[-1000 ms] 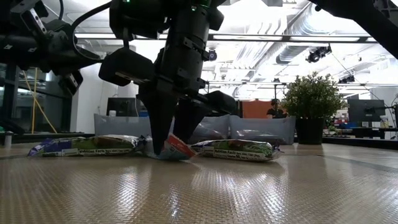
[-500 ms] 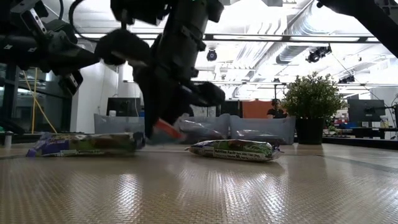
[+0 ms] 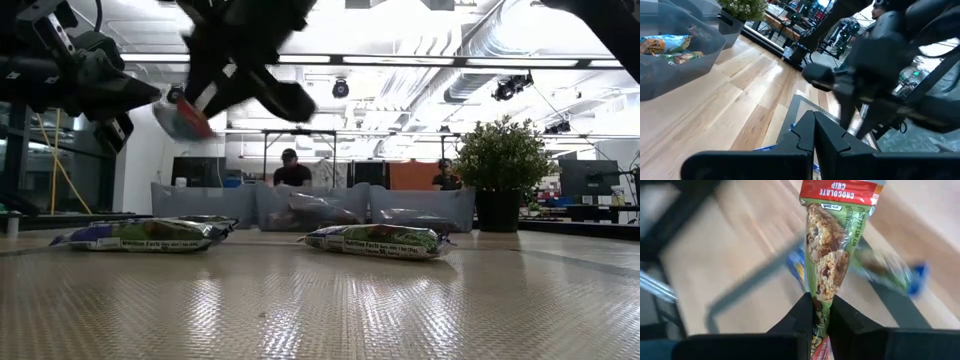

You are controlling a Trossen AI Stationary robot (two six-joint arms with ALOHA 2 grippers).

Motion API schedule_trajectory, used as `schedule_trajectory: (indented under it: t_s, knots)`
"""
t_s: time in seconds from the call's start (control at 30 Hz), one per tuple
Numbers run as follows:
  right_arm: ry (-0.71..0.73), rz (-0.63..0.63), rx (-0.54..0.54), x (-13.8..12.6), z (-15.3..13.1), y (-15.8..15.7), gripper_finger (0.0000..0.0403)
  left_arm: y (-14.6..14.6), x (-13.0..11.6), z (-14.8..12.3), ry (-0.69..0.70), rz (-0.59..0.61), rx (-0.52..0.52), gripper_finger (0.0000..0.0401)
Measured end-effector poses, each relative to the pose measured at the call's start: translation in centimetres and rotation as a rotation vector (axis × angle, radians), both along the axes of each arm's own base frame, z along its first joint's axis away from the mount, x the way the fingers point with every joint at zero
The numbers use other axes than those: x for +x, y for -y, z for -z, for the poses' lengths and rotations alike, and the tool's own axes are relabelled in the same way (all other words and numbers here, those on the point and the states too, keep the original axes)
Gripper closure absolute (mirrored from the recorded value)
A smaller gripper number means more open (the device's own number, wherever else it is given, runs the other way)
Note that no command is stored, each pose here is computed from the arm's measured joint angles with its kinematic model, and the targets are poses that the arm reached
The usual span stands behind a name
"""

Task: Pick and place Granola Bars by type
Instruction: Put the red granola bar into the right black bin

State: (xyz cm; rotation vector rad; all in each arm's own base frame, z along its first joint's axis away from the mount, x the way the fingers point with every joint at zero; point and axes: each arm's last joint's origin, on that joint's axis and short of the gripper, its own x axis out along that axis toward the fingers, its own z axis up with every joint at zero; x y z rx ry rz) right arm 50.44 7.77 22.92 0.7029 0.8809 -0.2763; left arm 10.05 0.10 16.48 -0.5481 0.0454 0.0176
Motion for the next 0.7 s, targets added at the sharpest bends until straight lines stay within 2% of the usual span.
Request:
schedule_trajectory:
  t_s: [0.27, 0.7]
  knots:
    - [0.374, -0.13, -0.103, 2.0, -3.2, -0.3, 0.0372, 0.0, 0.0, 0.0, 0.0, 0.0, 0.0, 0.04]
    - [0.755, -0.185, -0.247, 3.3, -6.7, 0.1, 0.0375, 0.0, 0.0, 0.0, 0.0, 0.0, 0.0, 0.04]
